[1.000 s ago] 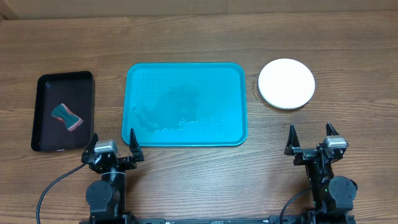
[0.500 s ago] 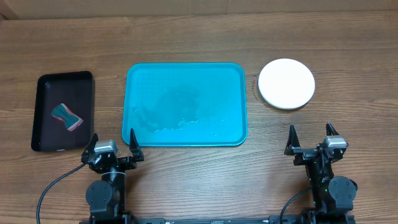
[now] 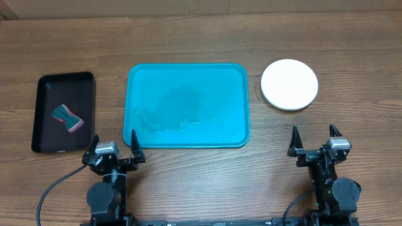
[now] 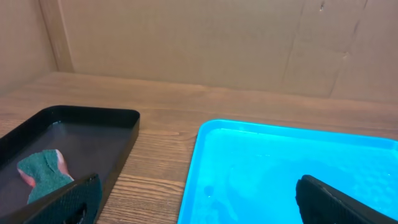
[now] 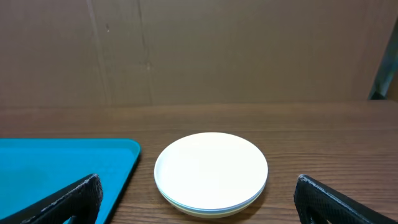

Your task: Clean dirty plates on tray and stack at the side

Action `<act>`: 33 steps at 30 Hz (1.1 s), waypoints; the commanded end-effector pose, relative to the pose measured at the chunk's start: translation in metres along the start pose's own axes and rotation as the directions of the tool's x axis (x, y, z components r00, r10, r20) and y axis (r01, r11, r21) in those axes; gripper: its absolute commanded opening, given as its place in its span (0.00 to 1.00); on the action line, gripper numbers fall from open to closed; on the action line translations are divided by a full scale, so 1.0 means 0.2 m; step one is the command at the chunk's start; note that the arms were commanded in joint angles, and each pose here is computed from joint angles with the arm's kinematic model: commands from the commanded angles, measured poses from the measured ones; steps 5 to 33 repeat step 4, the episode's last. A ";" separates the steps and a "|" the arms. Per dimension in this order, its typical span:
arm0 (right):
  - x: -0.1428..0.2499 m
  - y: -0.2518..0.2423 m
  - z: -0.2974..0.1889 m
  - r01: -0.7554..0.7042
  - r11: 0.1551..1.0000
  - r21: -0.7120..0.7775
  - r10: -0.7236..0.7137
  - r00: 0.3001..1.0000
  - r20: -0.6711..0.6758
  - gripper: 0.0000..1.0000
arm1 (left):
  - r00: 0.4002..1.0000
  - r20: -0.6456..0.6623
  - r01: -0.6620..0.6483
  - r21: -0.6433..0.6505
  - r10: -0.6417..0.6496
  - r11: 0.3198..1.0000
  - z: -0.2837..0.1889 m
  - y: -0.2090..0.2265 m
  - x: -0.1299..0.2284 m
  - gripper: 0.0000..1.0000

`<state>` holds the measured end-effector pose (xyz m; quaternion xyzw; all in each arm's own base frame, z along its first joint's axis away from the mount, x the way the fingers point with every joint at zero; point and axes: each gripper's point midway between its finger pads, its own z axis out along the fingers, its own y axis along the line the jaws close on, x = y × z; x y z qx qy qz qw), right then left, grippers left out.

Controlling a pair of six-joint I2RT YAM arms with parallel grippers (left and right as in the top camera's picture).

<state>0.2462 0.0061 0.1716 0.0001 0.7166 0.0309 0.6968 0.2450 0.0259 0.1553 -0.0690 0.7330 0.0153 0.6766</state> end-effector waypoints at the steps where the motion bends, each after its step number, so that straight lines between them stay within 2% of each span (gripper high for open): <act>1: 0.01 -0.02 0.00 0.007 1.000 0.017 -0.007 1.000 0.004 1.00 | 1.000 0.007 -0.015 0.012 0.015 1.000 0.00 -0.01 0.00 1.00; 33: 0.01 -0.02 0.00 0.007 1.000 0.017 -0.007 1.000 0.004 1.00 | 1.000 0.007 -0.015 0.012 0.015 1.000 0.00 -0.01 0.00 1.00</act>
